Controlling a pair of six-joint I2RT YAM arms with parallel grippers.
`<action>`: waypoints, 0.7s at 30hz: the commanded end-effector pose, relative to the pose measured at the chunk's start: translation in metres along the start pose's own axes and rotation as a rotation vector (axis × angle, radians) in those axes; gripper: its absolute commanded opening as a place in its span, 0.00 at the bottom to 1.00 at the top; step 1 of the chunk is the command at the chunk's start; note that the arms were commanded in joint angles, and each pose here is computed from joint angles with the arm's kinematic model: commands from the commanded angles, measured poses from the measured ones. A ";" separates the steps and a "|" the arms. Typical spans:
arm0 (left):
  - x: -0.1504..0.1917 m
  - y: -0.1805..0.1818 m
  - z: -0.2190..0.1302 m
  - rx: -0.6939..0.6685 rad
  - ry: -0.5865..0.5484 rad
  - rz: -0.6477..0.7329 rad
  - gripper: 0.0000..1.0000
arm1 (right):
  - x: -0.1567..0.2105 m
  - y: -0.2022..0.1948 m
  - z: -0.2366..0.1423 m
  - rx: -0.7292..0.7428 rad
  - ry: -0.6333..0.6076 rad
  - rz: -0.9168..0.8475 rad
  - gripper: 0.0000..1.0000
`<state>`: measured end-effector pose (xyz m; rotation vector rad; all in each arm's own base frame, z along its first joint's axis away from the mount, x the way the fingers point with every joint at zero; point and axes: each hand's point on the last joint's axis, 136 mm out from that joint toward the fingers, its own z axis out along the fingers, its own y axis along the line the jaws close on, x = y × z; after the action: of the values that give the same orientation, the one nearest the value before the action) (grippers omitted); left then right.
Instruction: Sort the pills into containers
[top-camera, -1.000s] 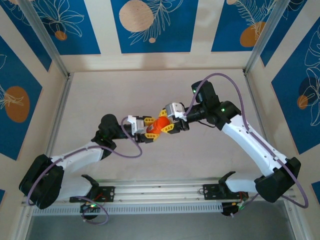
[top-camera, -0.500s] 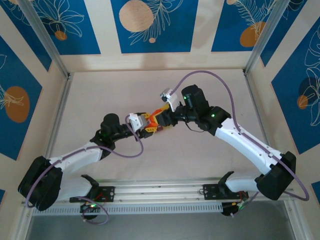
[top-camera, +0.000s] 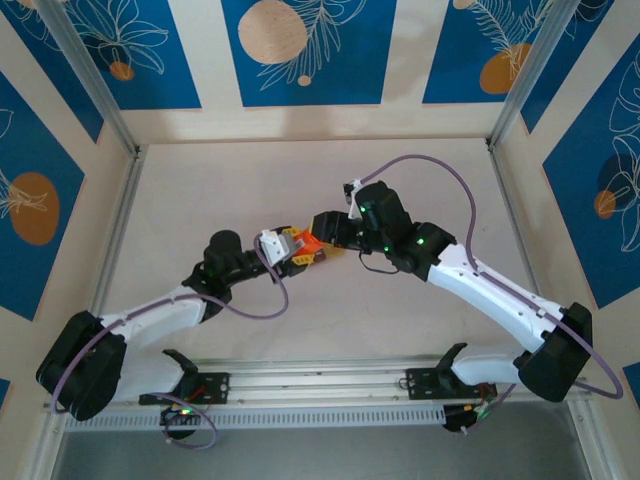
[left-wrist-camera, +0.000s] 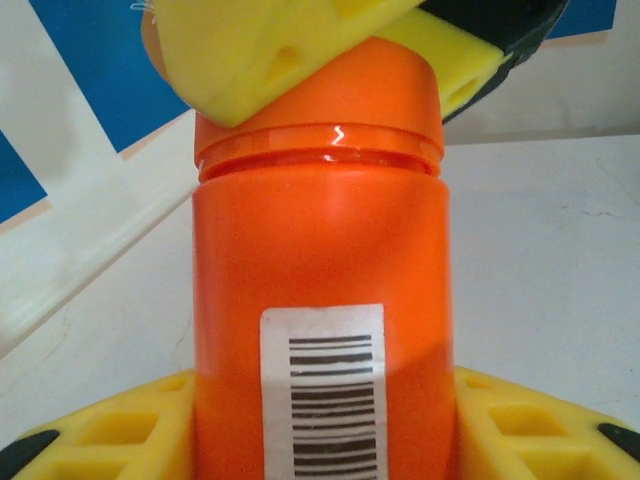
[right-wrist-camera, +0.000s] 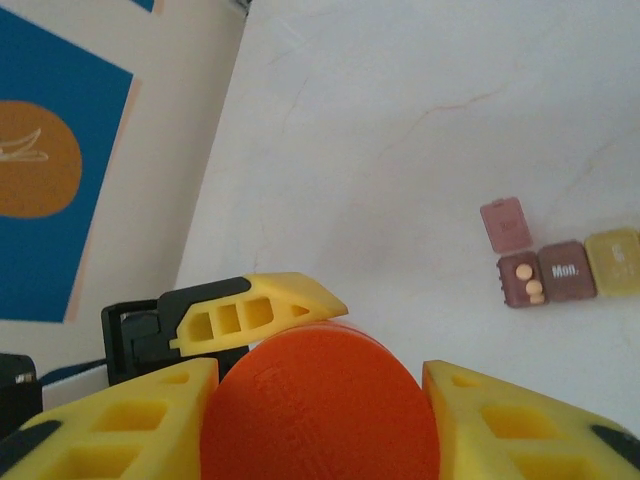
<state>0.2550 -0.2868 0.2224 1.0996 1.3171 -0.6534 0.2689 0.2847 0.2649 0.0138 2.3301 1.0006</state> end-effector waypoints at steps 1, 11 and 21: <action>-0.069 -0.002 -0.009 -0.006 -0.245 0.172 0.00 | -0.001 -0.026 -0.001 0.109 -0.041 0.114 0.53; -0.047 -0.013 -0.002 0.046 -0.208 0.140 0.00 | -0.011 -0.011 -0.007 0.087 -0.035 0.051 0.64; -0.045 -0.018 -0.006 0.059 -0.228 0.120 0.00 | -0.035 -0.022 -0.023 0.139 -0.104 0.008 0.66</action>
<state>0.2396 -0.2965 0.2390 1.1203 1.1412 -0.6856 0.2851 0.2619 0.2758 0.1210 2.3147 0.8979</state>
